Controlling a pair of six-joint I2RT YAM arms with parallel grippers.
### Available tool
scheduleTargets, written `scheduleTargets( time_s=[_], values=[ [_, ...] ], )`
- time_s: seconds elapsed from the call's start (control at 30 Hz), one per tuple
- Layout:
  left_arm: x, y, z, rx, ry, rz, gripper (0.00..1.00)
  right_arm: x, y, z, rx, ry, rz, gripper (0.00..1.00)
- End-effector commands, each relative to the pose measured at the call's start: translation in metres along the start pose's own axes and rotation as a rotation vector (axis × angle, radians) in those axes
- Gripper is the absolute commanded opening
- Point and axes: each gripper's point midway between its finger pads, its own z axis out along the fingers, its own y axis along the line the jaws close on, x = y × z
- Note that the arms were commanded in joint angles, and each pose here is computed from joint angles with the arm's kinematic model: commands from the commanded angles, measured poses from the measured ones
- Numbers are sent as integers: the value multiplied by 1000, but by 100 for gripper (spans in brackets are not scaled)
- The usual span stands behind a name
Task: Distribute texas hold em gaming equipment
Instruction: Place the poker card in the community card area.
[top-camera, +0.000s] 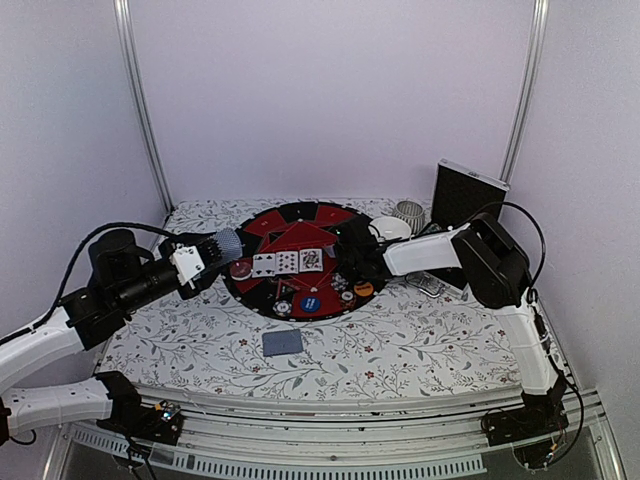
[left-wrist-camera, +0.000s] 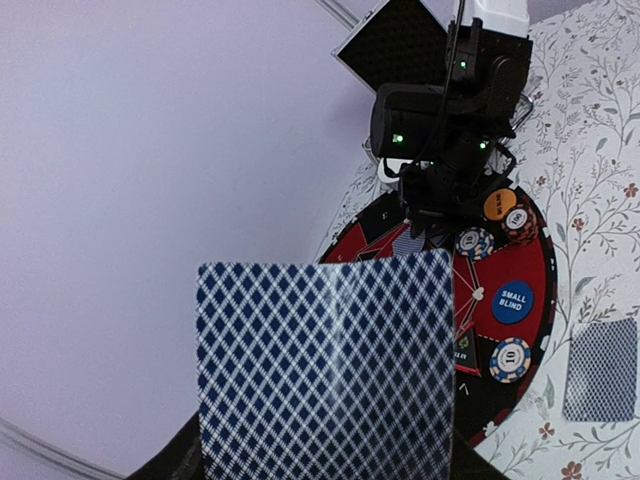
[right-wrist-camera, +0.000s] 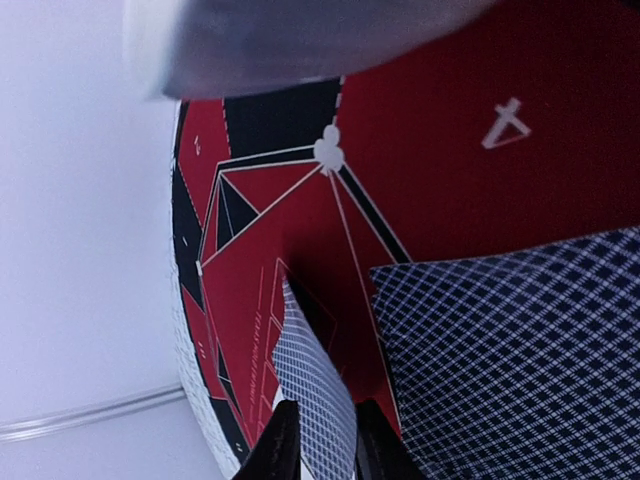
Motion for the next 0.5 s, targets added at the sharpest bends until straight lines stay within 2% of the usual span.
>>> scheduleTargets(
  time_s=[0.0,0.2,0.27,0.47],
  values=[
    [-7,10,-4,-36,-24,-4,54,7,-9,0,17,19,0,26],
    [-7,10,-4,-36,-24,-4,54,17,-2,-4,-8,48,-23,30],
    [-7,11,-4,-37,-25,-4,54,20,22,-18,-52,62,-27,30],
    [-7,11,-5,-40,-22,-4,54,31,20,-19,-53,110,-21,34]
  ],
)
